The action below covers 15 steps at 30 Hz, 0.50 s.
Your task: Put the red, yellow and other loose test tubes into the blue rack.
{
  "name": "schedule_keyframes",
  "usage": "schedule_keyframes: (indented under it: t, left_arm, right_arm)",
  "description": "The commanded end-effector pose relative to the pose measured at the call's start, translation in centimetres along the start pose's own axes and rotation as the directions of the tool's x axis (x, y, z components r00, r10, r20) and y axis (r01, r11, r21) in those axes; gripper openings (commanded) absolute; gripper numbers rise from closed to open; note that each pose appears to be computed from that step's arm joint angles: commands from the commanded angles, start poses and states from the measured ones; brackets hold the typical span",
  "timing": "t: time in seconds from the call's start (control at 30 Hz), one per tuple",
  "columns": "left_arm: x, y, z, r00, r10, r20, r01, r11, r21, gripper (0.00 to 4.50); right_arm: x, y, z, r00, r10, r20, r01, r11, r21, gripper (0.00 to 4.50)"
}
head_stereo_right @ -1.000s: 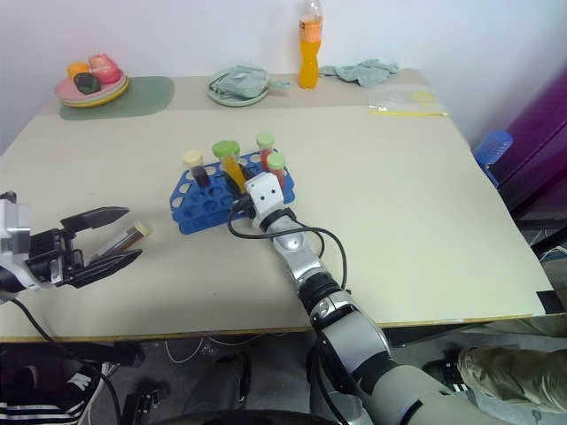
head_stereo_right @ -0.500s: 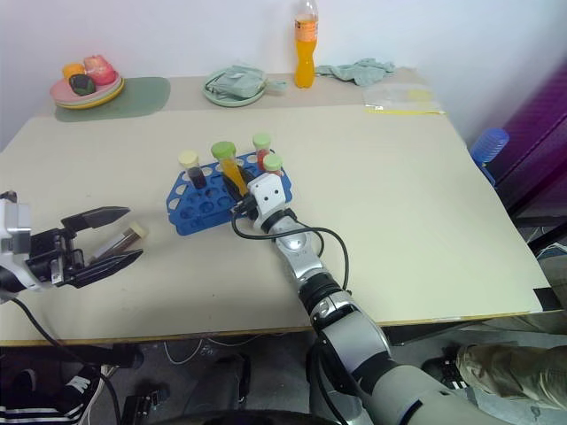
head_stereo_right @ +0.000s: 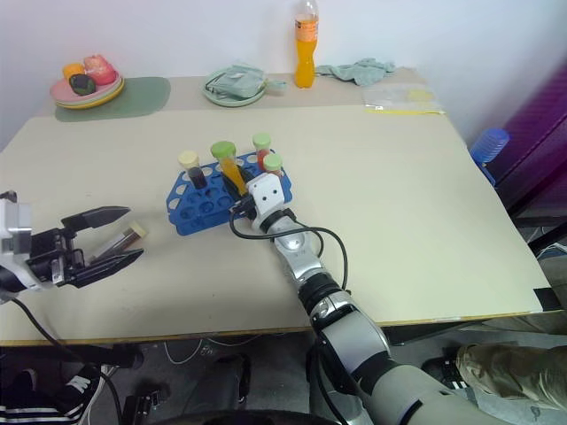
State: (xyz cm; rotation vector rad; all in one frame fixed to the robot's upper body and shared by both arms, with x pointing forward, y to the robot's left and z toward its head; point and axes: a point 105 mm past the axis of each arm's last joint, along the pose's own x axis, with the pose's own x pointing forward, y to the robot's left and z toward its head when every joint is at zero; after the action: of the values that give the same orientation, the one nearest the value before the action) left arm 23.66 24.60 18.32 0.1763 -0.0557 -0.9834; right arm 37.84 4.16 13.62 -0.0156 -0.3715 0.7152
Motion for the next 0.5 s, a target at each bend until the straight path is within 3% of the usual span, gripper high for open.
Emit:
schedule_keyframes:
  t: [0.03, 0.5]
  left_arm:
    - [0.2, -0.3, 1.1, 1.0, -0.012, 0.026, 0.011, 0.999, 0.034, 4.5]
    - [0.7, -0.2, 0.8, 0.999, -0.024, 0.041, 0.023, 0.999, 0.029, 4.5]
  right_arm:
    - [2.9, 6.7, 3.1, 0.989, 0.092, 0.114, -0.107, 0.984, 0.139, 0.76]
    - [1.2, 1.3, 8.3, 0.988, 0.046, 0.145, -0.058, 0.995, 0.083, 0.76]
